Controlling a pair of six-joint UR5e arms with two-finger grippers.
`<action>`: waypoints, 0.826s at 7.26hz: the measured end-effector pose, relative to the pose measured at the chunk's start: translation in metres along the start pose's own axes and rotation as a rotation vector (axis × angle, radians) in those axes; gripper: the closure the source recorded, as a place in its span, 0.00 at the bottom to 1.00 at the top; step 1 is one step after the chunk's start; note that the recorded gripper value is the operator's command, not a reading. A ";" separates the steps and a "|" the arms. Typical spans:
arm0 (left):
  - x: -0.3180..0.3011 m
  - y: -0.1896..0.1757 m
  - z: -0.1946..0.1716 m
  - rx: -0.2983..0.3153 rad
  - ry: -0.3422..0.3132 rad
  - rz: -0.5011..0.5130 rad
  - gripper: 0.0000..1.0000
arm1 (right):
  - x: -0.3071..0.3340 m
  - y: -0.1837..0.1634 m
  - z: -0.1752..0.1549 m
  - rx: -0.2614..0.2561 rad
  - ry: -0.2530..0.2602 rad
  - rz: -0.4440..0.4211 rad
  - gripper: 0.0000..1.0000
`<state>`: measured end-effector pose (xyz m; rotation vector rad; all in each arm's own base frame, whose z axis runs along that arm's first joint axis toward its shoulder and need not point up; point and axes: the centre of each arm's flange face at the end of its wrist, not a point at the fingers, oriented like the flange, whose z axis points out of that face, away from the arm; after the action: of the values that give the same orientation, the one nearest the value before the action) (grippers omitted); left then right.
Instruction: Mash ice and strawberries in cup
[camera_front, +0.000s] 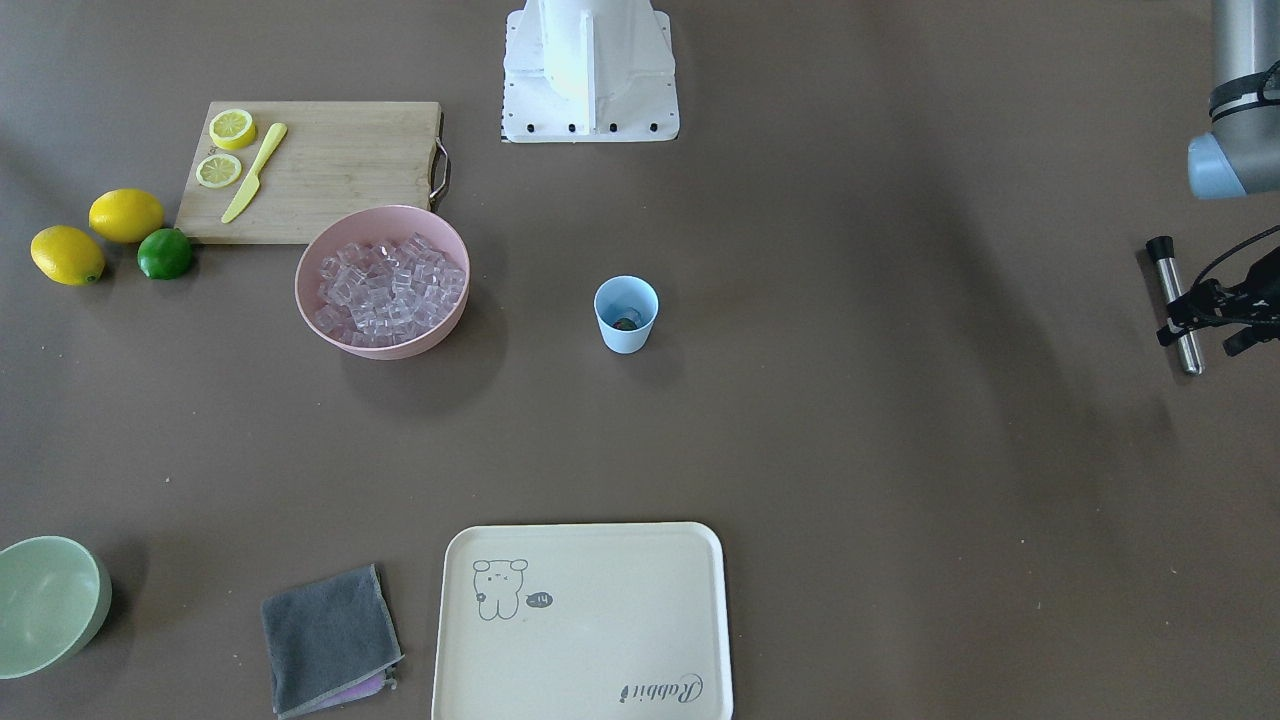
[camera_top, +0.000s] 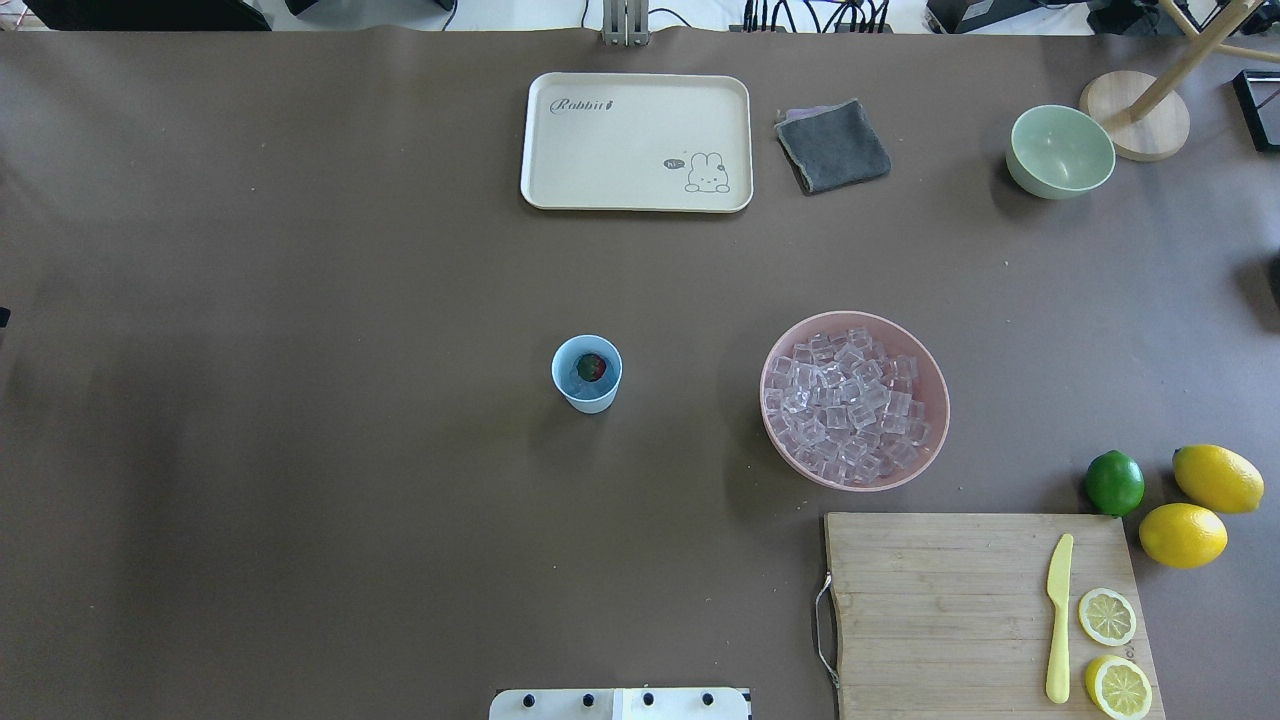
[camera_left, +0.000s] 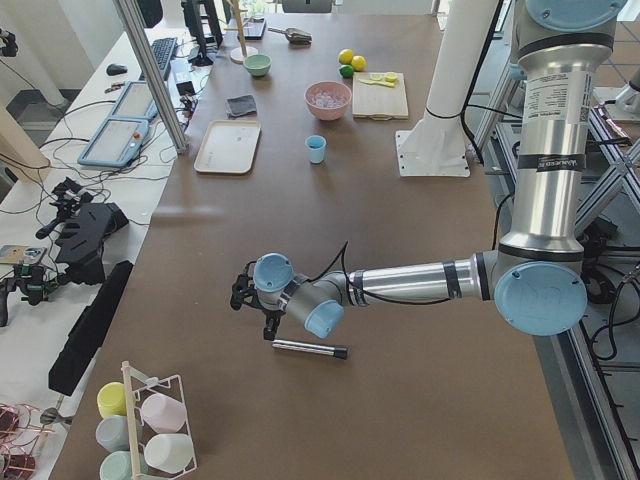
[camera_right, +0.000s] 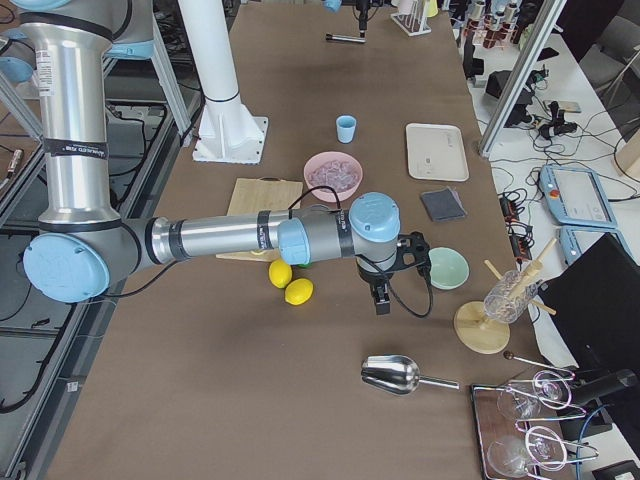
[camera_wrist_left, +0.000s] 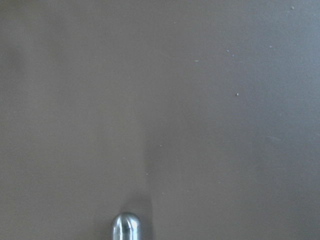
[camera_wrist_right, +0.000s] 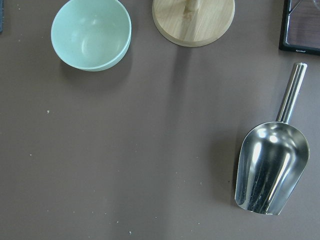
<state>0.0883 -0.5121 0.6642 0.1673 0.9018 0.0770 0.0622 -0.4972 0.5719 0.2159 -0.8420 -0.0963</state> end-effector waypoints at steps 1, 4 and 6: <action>0.013 -0.017 -0.037 -0.006 -0.014 0.003 0.01 | 0.000 0.000 0.000 0.001 0.002 0.000 0.00; 0.032 -0.041 -0.168 -0.018 -0.072 0.065 0.01 | 0.001 0.000 0.000 -0.001 0.007 0.008 0.00; 0.010 -0.030 -0.208 0.005 -0.090 0.025 0.01 | 0.000 -0.001 0.006 -0.012 0.001 0.005 0.00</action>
<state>-0.0686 -0.5167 0.5246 0.1851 0.8103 0.0894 0.0575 -0.4993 0.5752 0.2023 -0.8409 -0.0967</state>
